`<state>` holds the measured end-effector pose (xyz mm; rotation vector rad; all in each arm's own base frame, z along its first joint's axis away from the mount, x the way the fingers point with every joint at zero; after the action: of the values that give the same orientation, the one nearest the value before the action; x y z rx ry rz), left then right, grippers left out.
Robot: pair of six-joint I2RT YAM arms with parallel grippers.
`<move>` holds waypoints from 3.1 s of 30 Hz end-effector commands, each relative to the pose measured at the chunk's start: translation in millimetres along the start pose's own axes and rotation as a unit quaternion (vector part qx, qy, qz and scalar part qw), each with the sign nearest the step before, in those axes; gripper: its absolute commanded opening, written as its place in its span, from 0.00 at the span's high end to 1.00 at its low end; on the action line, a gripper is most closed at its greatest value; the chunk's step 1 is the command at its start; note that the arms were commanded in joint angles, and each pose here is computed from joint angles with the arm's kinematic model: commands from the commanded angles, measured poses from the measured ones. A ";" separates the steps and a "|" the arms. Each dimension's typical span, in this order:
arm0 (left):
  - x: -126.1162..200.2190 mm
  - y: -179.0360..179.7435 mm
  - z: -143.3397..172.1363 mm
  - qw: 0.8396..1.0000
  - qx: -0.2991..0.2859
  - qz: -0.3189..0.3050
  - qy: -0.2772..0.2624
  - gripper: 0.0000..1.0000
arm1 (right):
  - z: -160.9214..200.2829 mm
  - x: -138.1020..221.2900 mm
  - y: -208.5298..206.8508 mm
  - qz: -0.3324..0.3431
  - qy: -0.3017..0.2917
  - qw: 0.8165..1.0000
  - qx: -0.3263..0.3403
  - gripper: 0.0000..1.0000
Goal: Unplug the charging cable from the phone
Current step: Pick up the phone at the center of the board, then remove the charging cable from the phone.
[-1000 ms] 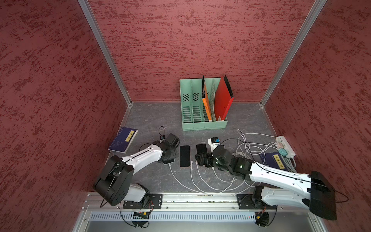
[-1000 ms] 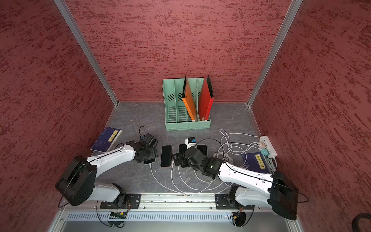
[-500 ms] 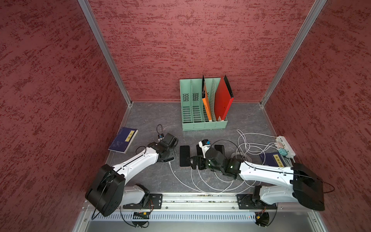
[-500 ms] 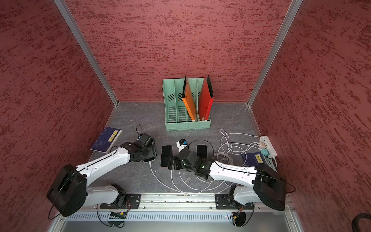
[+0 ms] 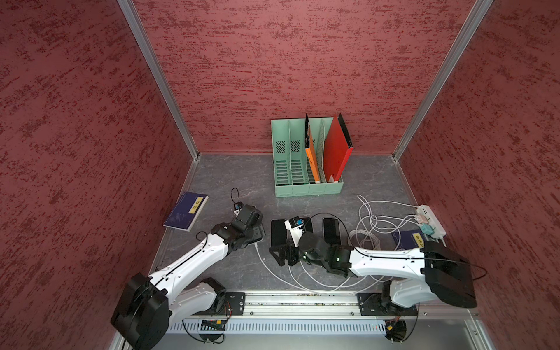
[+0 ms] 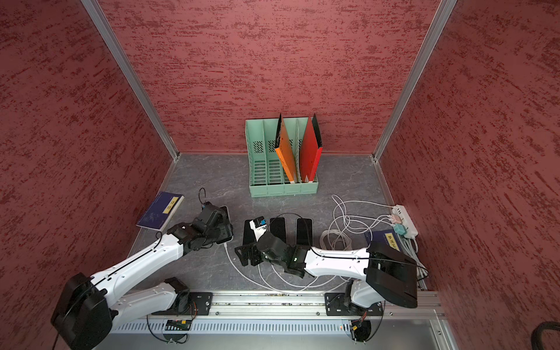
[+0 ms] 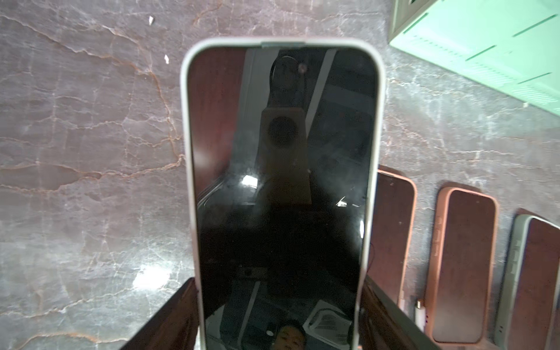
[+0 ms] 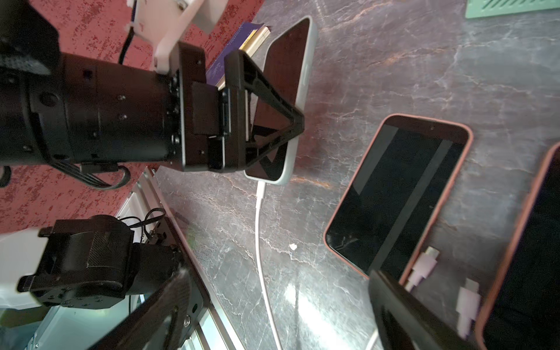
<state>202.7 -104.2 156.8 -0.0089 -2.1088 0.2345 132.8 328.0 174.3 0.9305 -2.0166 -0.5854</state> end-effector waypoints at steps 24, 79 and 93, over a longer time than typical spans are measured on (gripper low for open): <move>37.5 -5.0 -12.9 0.992 0.018 0.084 -0.092 1.00 | 10.7 -54.8 24.7 -0.068 0.071 0.995 0.032 0.45; 45.4 -11.6 -16.6 0.985 0.021 0.129 -0.112 1.00 | 15.4 -70.2 7.8 -0.007 0.080 0.997 0.016 0.92; 54.5 -10.0 -22.3 0.979 0.036 0.136 -0.148 1.00 | 15.9 -68.2 8.1 -0.009 0.082 0.996 0.020 0.93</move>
<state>186.2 -102.1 195.4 -0.1956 -2.2818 0.4224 140.9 386.8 139.0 1.0071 -1.8740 -0.4819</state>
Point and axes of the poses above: each gripper's point midway between its finger pads, its own x axis back along the fingers, its own y axis along the line the jaws close on, z = x × y, the point moved 8 cm from there along x, back along the fingers, and after that the axes turned 11 degrees about -x, right-handed, at the moved point
